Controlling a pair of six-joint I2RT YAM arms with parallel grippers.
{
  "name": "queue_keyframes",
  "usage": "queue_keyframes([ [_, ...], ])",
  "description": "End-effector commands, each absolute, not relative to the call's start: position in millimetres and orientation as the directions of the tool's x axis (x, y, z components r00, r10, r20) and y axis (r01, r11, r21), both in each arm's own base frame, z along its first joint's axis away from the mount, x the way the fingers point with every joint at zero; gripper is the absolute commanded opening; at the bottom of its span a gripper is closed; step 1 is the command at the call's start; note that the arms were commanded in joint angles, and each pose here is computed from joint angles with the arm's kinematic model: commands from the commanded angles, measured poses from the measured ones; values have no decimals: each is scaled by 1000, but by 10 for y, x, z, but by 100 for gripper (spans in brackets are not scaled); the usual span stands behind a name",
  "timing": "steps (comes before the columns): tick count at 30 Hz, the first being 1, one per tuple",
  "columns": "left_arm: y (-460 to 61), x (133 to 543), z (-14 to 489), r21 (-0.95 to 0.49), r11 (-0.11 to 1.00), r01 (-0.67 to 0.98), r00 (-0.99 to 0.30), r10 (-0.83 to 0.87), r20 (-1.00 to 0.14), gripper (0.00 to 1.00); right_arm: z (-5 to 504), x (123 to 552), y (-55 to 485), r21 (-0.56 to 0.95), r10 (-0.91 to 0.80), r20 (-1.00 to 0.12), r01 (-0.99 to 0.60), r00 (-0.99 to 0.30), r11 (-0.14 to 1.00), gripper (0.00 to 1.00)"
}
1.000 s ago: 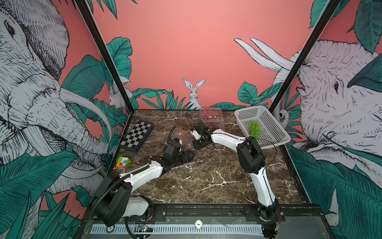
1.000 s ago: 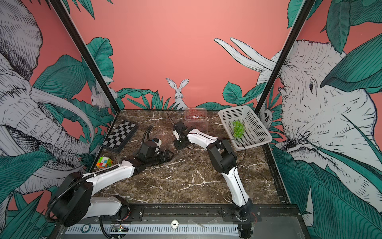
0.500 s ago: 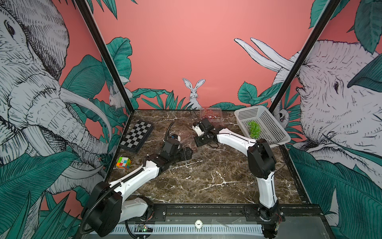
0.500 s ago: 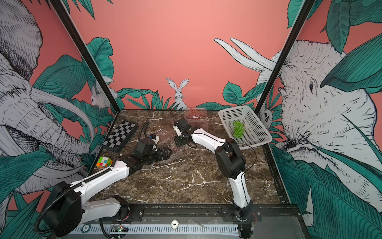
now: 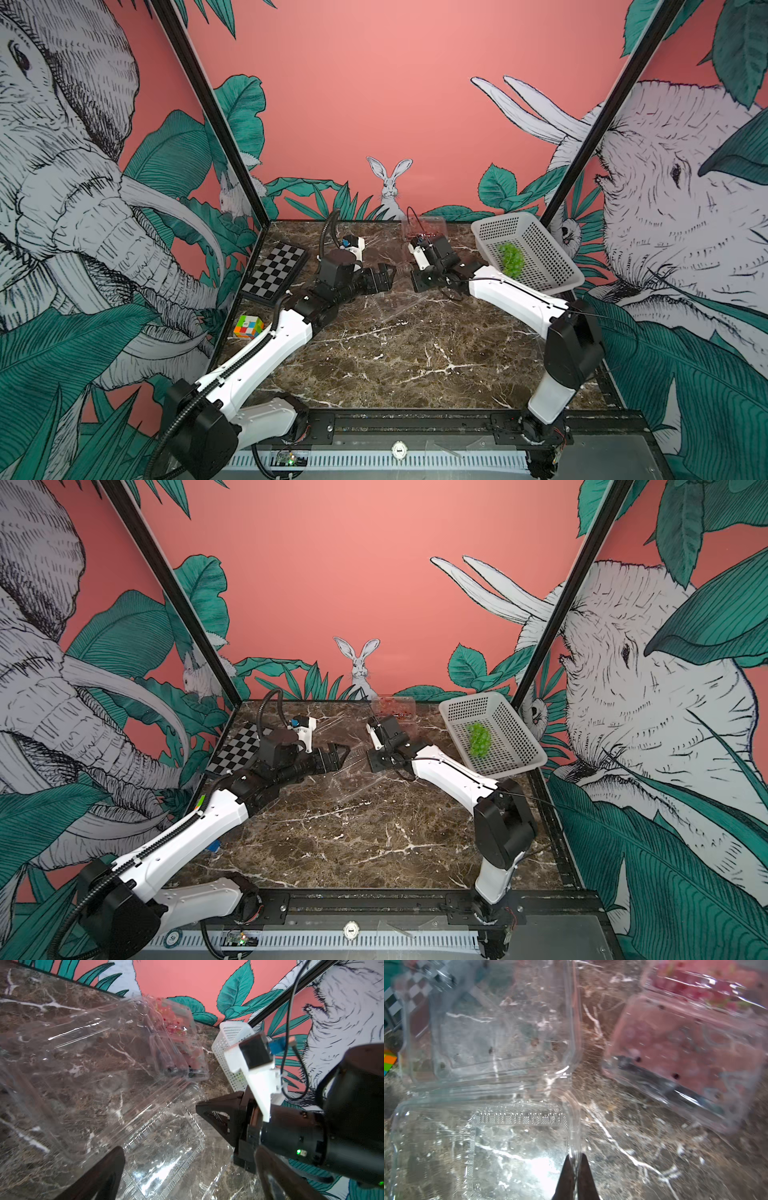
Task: Pack grapes into containers
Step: Pick up the packing box from the center of the board, then place the packing box at the center of the board.
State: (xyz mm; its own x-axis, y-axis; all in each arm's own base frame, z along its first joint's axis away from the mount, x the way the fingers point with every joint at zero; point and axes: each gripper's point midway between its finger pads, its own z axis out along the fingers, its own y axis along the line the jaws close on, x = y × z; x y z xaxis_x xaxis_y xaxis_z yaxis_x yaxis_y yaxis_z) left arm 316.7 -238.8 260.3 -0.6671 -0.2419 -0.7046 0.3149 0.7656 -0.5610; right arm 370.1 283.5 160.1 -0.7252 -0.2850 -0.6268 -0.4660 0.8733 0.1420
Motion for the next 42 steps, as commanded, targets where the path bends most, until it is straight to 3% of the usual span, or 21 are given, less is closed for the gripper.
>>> queue_keyframes([
  [1, -2554, 3268, 2495, -600, 734, 317, -700, -246, -671, 99, 1354, 3741, 2393, 122, -205, -599, -341, -774, 932, 2],
  [10, -2944, 3422, 2110, -640, 704, 307, -763, -220, -608, 99, 762, 3615, 1632, 150, -18, -519, -112, -854, 982, 2],
  [22, -3124, 3456, 1715, -654, 707, 270, -809, -202, -552, 99, 505, 3774, 1628, 292, 201, -501, 54, -842, 955, 2],
  [31, -3203, 3491, 1579, -661, 706, 254, -827, -195, -527, 99, 411, 3873, 1702, 321, 222, -484, 65, -846, 945, 6],
  [42, -3272, 3483, 1370, -667, 707, 235, -853, -179, -490, 99, 526, 3879, 1701, 306, 189, -506, 30, -841, 952, 21],
])
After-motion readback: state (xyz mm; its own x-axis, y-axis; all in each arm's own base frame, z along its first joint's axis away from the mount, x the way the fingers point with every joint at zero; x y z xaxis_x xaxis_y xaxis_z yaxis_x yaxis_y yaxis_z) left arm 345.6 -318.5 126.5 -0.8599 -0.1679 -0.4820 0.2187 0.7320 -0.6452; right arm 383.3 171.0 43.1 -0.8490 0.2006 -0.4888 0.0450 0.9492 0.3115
